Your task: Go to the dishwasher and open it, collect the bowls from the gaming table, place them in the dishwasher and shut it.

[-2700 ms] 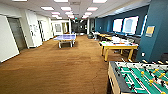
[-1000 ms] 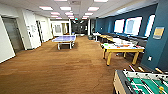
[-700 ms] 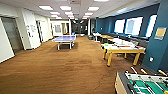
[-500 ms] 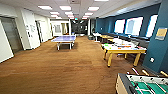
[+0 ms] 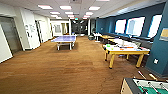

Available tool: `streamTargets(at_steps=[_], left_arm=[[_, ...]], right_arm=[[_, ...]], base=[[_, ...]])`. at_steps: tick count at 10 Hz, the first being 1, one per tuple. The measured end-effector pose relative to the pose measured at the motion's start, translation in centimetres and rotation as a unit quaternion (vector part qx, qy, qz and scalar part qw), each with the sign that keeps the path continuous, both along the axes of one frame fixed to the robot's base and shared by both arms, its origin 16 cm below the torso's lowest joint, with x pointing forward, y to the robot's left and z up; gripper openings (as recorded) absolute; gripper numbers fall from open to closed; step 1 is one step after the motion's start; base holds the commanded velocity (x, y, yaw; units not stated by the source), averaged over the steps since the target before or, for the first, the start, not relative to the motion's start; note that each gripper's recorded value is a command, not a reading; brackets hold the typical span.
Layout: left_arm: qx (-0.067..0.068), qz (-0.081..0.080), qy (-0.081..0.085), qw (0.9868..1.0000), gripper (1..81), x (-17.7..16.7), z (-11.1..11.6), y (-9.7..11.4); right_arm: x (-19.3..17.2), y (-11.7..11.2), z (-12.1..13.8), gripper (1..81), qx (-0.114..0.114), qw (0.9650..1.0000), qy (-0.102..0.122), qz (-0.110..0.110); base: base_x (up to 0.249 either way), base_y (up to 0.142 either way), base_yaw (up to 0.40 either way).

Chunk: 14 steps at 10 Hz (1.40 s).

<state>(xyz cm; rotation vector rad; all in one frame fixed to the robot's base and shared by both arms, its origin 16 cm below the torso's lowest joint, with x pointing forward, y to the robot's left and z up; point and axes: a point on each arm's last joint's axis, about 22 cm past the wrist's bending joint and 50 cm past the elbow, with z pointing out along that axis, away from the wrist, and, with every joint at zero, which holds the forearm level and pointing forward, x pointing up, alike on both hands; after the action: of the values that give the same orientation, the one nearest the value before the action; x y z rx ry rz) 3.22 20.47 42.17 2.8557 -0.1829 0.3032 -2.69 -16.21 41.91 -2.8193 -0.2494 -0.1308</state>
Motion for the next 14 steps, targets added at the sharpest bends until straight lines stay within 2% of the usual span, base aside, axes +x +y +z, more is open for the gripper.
streamTargets(at_steps=[14], left_arm=[[0.0, 0.0, -0.001, 1.0, 81.1, 0.1, 0.01, -0.04]], right_arm=[[0.05, -0.18, -0.02, 81.1, -0.001, 1.0, 0.0, 0.0]], base=[[0.185, 0.0, 0.0]])
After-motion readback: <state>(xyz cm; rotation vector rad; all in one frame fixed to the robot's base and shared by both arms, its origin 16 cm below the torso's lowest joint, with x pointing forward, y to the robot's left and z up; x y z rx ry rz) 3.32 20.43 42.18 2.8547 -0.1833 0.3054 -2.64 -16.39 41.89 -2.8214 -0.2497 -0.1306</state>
